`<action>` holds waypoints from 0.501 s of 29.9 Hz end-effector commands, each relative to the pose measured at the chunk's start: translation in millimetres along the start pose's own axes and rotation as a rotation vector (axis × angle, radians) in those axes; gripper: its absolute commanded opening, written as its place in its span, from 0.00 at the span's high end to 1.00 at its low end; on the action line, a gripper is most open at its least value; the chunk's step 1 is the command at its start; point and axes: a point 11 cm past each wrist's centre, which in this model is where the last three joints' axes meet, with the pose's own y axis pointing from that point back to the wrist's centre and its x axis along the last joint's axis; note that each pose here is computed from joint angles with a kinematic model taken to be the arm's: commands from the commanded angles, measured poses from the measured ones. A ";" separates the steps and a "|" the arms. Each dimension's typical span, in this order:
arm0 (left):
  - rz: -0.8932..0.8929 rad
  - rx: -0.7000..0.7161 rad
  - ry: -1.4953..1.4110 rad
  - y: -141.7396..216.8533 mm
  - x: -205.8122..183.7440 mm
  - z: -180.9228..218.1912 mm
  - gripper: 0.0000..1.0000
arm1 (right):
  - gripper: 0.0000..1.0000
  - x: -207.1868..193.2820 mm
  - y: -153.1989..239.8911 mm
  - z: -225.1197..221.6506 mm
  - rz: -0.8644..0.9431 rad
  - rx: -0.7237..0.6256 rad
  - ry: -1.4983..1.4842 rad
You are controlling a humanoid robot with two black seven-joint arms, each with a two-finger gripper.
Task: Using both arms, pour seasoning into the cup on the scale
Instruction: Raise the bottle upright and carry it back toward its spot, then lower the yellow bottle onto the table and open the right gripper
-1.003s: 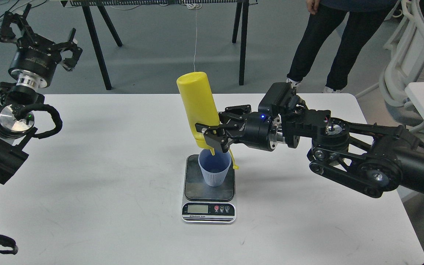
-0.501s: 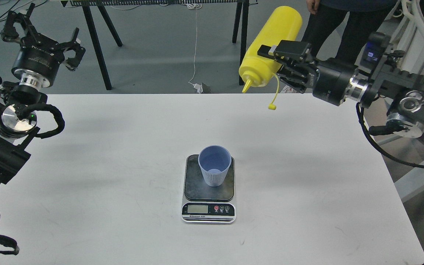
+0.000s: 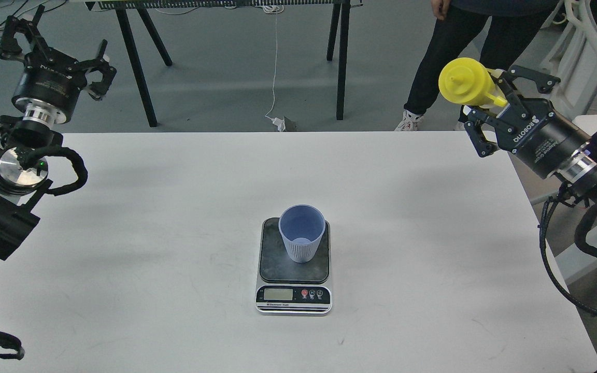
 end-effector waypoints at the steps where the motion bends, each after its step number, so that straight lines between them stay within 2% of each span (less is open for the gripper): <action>1: 0.003 -0.001 0.000 1.1 1.3 -0.3 0.00 | 0.77 18.4 17.7 16.2 0.087 0.066 -0.172; 8: 0.011 0.006 -0.003 4.3 4.9 -2.0 0.00 | 0.76 35.9 46.7 90.5 0.214 0.154 -0.479; 15: 0.010 0.013 -0.010 4.7 5.3 -2.9 0.00 | 0.72 26.5 75.8 169.8 0.313 0.223 -0.736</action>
